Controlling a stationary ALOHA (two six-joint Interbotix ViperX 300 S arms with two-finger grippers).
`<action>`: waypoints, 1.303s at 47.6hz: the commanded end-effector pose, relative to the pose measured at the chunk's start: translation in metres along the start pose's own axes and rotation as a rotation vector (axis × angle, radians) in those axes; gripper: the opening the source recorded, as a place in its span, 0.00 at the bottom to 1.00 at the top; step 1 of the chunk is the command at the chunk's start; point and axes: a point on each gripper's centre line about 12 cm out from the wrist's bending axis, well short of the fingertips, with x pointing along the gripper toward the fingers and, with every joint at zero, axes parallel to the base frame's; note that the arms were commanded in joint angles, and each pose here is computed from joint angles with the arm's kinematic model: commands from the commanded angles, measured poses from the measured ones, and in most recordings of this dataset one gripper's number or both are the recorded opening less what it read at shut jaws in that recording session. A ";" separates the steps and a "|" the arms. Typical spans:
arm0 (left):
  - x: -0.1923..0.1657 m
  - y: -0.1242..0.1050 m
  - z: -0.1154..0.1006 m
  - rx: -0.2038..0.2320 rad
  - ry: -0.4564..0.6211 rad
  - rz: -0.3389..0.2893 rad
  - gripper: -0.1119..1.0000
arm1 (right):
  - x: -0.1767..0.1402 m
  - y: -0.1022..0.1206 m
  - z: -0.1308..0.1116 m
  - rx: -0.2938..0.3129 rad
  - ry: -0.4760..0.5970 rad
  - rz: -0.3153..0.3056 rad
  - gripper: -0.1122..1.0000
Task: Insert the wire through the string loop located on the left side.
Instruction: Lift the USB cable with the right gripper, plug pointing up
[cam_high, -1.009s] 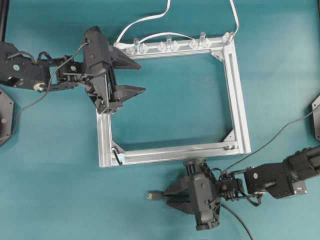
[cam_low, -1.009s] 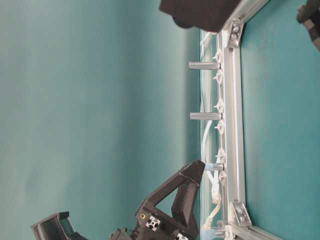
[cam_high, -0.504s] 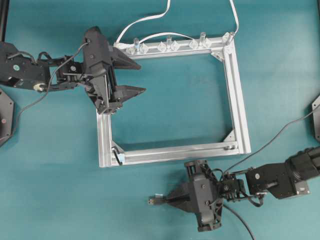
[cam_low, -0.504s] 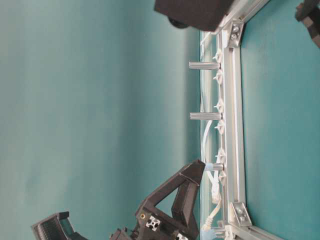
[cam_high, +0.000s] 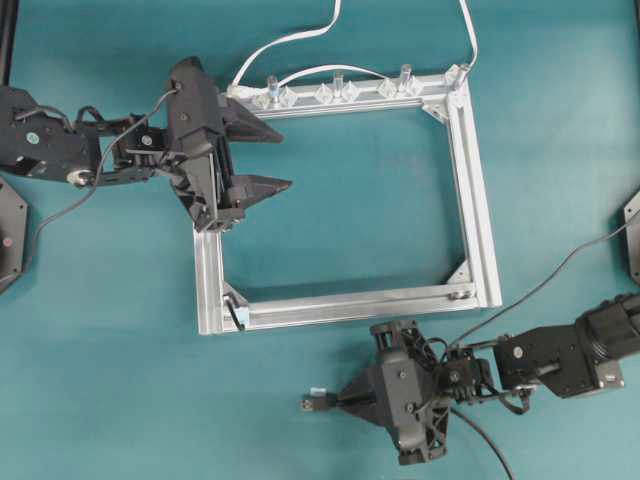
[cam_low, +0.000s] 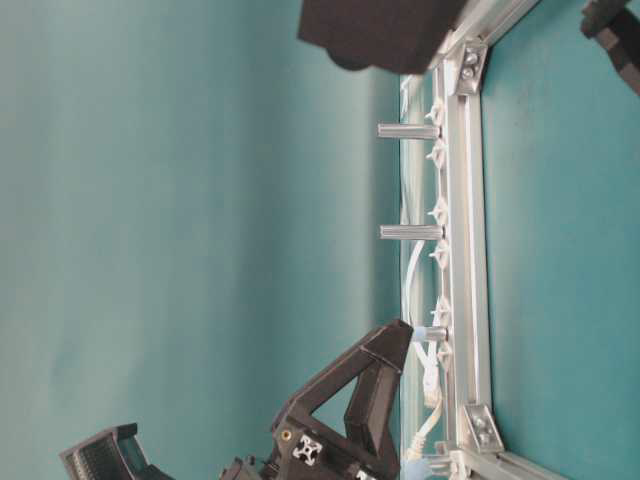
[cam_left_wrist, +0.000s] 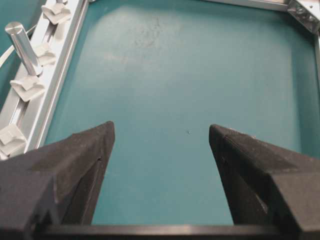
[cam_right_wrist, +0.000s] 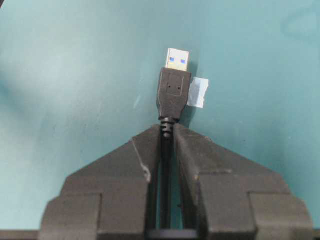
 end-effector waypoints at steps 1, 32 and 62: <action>-0.003 -0.002 0.011 0.000 -0.036 -0.007 0.79 | -0.008 0.007 0.020 0.005 -0.054 0.021 0.20; -0.007 -0.006 0.011 0.004 -0.042 -0.016 0.79 | -0.036 0.002 0.059 0.016 -0.092 0.036 0.20; -0.008 -0.008 0.007 0.008 -0.031 -0.022 0.79 | -0.049 -0.014 0.081 -0.011 -0.079 0.016 0.20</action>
